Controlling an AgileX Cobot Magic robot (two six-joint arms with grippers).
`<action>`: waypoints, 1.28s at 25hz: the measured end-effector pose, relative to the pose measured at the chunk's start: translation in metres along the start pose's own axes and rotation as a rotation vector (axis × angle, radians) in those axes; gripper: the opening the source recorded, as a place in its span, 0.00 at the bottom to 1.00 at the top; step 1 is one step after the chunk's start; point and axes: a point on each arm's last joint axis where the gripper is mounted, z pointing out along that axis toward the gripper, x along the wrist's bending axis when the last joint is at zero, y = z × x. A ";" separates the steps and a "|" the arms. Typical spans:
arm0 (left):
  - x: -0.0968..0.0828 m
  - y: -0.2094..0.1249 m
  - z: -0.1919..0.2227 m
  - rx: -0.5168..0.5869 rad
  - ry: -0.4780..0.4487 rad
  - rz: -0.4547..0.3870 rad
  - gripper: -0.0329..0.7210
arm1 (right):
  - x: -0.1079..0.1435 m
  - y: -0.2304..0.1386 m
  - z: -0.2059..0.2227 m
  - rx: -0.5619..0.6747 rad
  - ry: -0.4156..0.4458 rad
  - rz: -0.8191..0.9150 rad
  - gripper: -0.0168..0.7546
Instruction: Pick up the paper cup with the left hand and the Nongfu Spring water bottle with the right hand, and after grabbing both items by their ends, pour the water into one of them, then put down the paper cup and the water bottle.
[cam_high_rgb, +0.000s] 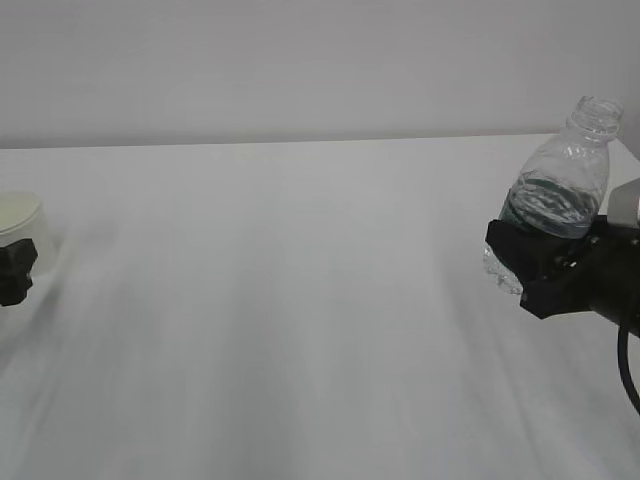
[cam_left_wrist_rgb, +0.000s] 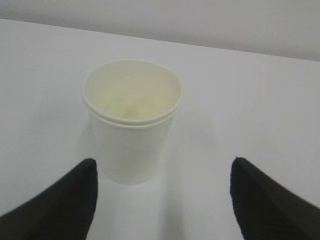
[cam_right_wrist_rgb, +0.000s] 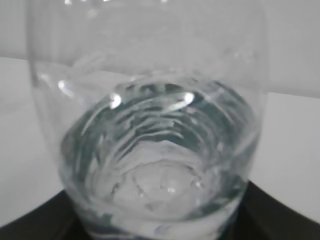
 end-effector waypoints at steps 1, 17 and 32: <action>0.000 0.000 0.004 -0.001 0.001 -0.001 0.83 | 0.000 0.000 0.000 0.000 -0.002 0.001 0.59; 0.009 -0.029 0.046 0.065 0.061 -0.017 0.83 | -0.004 0.001 0.000 -0.008 -0.047 -0.040 0.59; 0.014 -0.041 0.077 0.053 0.102 -0.035 0.83 | -0.005 0.001 0.000 -0.007 -0.053 -0.054 0.59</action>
